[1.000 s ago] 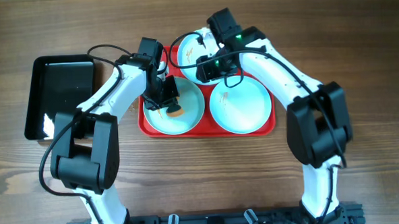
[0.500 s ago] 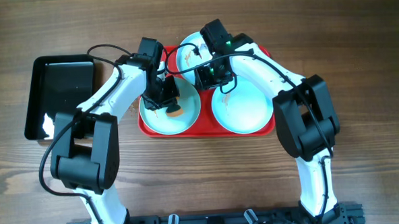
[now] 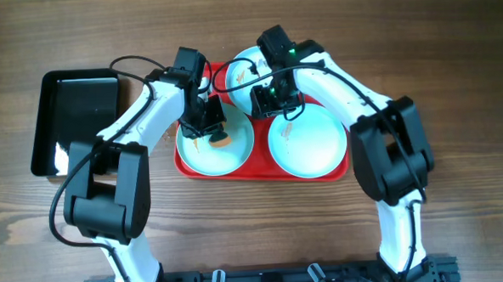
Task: Clean dirty plates on tray and stack at the side
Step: 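Scrub the left plate with the sponge while the right gripper holds it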
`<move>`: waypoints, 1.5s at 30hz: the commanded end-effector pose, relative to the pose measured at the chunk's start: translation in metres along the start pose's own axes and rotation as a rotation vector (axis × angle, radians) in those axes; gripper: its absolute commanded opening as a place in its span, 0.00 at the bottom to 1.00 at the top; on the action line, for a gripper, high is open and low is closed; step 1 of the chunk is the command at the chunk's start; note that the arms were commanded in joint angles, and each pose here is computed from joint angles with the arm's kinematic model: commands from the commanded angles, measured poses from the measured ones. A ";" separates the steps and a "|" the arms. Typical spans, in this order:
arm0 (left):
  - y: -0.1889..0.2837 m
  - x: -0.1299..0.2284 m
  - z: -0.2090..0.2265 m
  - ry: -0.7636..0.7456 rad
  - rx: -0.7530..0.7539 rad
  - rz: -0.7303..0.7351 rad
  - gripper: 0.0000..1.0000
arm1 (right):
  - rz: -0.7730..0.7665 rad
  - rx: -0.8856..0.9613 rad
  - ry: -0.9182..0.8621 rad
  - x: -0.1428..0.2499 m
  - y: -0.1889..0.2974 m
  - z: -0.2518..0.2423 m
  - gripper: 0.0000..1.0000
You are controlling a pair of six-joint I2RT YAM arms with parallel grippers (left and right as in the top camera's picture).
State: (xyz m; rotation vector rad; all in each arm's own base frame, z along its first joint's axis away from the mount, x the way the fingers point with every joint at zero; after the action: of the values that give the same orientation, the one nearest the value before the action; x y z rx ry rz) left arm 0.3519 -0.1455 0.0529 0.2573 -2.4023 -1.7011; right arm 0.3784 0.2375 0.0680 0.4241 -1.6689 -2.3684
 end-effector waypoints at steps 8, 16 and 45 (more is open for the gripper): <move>-0.004 0.001 0.004 0.018 -0.016 0.006 0.04 | 0.031 -0.060 0.011 0.015 0.017 0.034 0.53; -0.004 0.004 0.006 0.022 -0.023 0.018 0.04 | 0.052 -0.022 -0.039 0.031 -0.013 0.024 0.52; -0.004 0.004 0.007 0.023 -0.031 0.017 0.04 | 0.009 -0.037 -0.078 0.025 -0.038 0.019 0.17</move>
State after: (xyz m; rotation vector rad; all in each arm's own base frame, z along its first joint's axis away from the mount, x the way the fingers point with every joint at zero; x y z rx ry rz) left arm 0.3491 -0.1436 0.0522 0.2488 -2.3835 -1.7119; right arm 0.3515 0.2605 0.0460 0.3572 -1.6346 -2.4496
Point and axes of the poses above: each gripper's point midway between its finger pads, its own y axis back along the fingers, its own z axis along the line the jaws close on, x = y × z, the point moved 3 cm from there along y, back along the fingers, and after that the axes turned 3 degrees about y, right-handed, at the moved point
